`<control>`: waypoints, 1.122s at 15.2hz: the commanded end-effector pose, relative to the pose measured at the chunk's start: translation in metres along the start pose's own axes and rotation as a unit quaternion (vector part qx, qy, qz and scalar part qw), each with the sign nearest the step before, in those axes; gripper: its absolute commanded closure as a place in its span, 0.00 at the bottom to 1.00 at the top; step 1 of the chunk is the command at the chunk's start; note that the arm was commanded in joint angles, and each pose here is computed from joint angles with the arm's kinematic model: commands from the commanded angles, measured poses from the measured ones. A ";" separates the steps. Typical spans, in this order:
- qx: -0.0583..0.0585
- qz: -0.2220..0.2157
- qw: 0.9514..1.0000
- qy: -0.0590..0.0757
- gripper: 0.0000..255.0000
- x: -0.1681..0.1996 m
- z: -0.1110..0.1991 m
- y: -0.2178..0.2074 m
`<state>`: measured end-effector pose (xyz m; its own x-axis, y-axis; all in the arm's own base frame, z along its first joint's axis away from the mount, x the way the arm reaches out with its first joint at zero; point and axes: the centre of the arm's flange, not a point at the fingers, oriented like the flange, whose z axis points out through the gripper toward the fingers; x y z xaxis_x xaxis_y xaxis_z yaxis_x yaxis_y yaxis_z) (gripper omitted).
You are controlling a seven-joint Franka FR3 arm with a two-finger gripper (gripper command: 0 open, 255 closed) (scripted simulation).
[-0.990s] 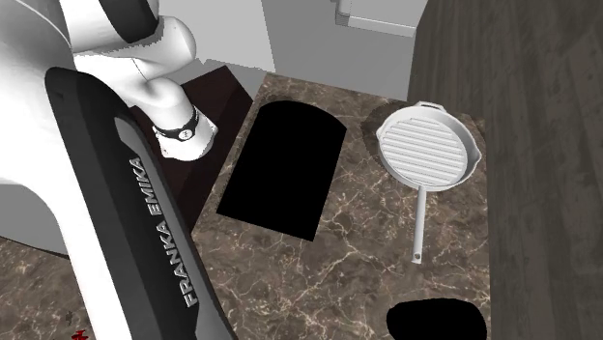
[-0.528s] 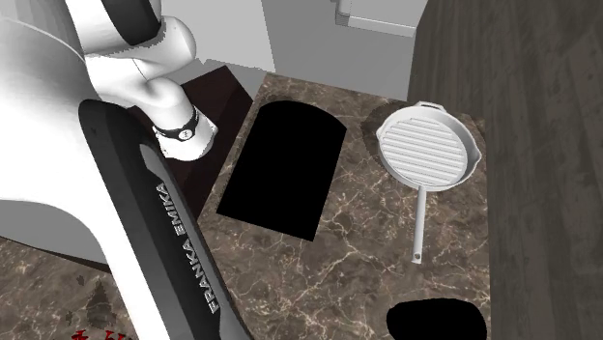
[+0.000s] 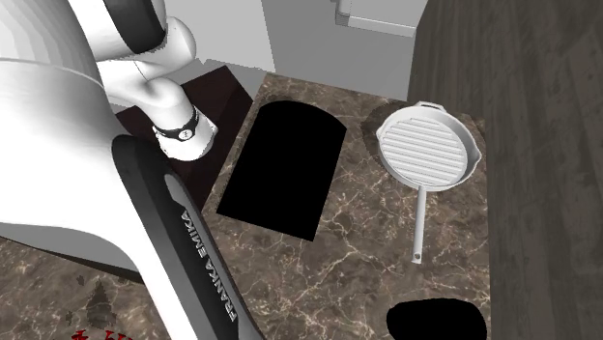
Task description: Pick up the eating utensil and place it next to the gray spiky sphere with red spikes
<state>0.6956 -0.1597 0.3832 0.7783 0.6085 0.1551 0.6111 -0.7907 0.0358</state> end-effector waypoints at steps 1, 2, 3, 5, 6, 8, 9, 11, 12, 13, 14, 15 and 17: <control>0.000 0.000 1.000 0.000 1.00 -0.003 0.011 0.000; 0.000 0.000 1.000 0.000 1.00 -0.004 0.016 -0.001; 0.000 0.000 1.000 0.000 1.00 -0.005 0.021 -0.001; 0.000 0.000 1.000 0.000 1.00 -0.006 0.032 -0.001; 0.000 0.000 1.000 0.000 1.00 -0.007 0.037 -0.001; 0.000 0.000 1.000 0.000 1.00 -0.007 0.037 -0.001; 0.000 0.000 1.000 0.000 1.00 -0.007 0.037 -0.001; 0.000 0.000 1.000 0.000 1.00 -0.007 0.037 -0.001; 0.000 0.000 1.000 0.000 1.00 -0.007 0.037 -0.001; 0.000 0.000 1.000 0.000 1.00 -0.007 0.037 -0.001; 0.000 0.000 1.000 0.000 1.00 -0.007 0.037 -0.001; 0.000 0.000 1.000 0.000 0.00 -0.007 0.038 -0.001; 0.000 0.000 1.000 0.000 0.00 -0.007 0.037 -0.001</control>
<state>0.6949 -0.1603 0.3453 0.7780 0.6087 0.1555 0.6113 -0.7906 0.0362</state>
